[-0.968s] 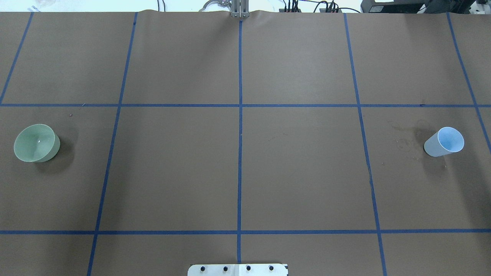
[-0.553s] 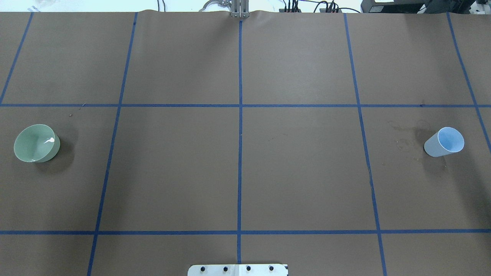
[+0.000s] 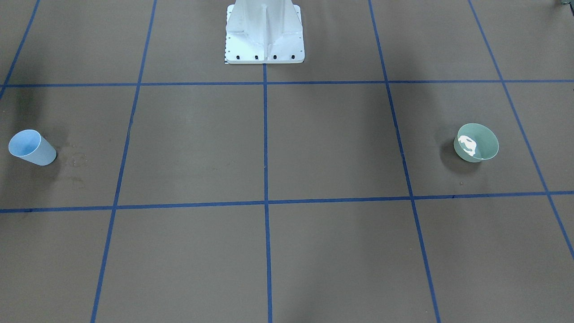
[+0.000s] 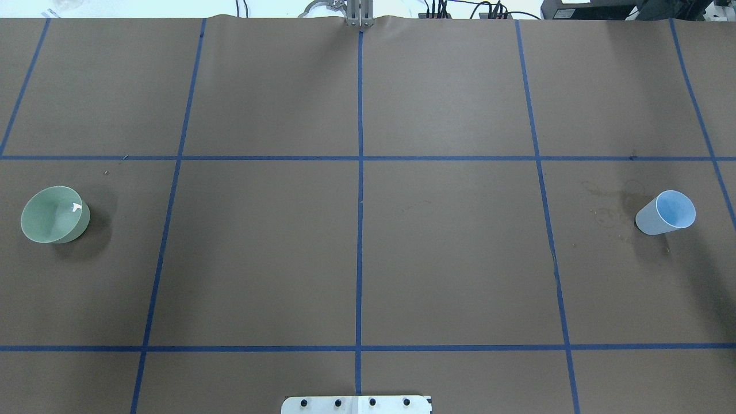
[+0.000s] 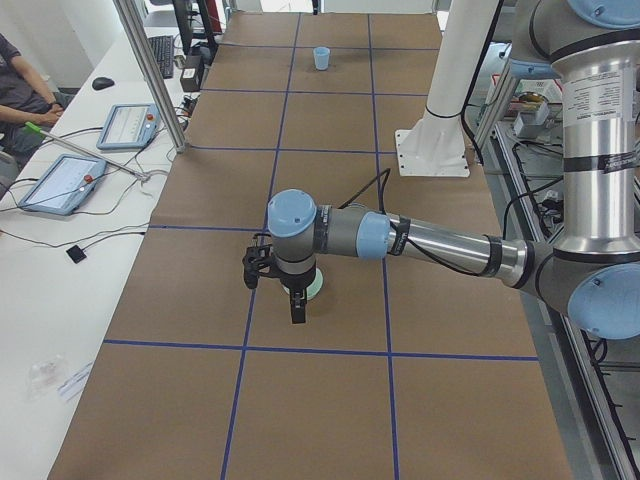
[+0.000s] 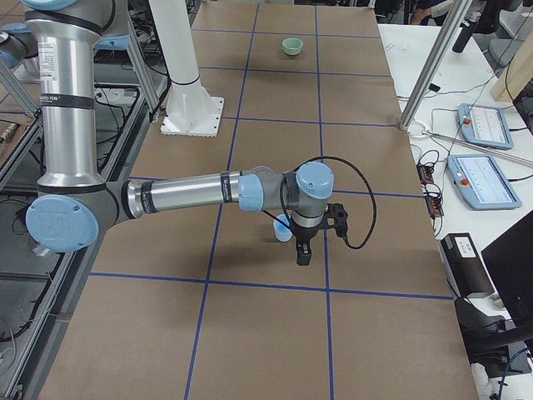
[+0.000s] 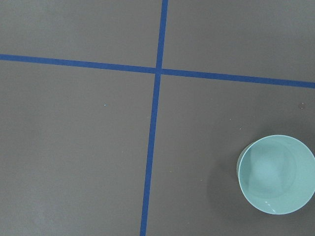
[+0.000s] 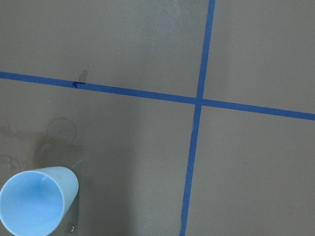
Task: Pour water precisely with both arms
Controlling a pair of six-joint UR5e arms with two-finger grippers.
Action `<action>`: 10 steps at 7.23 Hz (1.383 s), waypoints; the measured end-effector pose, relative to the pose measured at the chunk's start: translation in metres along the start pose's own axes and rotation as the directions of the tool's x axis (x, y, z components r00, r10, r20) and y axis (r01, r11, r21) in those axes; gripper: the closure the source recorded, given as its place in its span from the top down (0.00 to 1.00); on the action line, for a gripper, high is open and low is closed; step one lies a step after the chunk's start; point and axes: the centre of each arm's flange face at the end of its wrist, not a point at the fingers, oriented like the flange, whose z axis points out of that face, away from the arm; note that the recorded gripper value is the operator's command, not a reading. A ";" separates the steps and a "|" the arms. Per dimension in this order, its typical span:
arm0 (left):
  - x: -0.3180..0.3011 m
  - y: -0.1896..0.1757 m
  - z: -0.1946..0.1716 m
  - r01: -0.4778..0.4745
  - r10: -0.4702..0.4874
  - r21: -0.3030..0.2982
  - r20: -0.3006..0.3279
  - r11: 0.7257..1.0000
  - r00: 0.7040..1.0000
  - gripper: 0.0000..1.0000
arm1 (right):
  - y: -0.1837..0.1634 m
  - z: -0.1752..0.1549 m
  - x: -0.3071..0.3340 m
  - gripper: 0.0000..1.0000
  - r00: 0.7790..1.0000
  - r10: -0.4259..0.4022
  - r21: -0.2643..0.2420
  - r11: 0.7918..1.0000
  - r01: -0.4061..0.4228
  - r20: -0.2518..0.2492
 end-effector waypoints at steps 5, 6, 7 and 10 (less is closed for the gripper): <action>-0.012 0.000 0.013 0.008 -0.008 -0.019 -0.004 1.000 1.000 1.00 | -0.001 0.001 0.000 0.99 1.000 0.011 -0.001 1.000 -0.011 0.002; -0.018 0.008 0.016 0.009 -0.009 -0.019 0.000 1.000 1.000 1.00 | -0.001 0.002 0.001 0.99 1.000 0.013 -0.003 1.000 -0.013 0.002; -0.027 0.019 0.023 0.008 -0.008 -0.017 0.000 1.000 1.000 1.00 | -0.002 0.003 0.002 0.99 1.000 0.015 -0.005 1.000 -0.015 0.002; -0.034 0.024 0.028 -0.014 0.014 0.009 0.002 1.000 1.000 1.00 | -0.002 0.008 0.006 0.99 1.000 0.022 -0.012 1.000 -0.022 0.002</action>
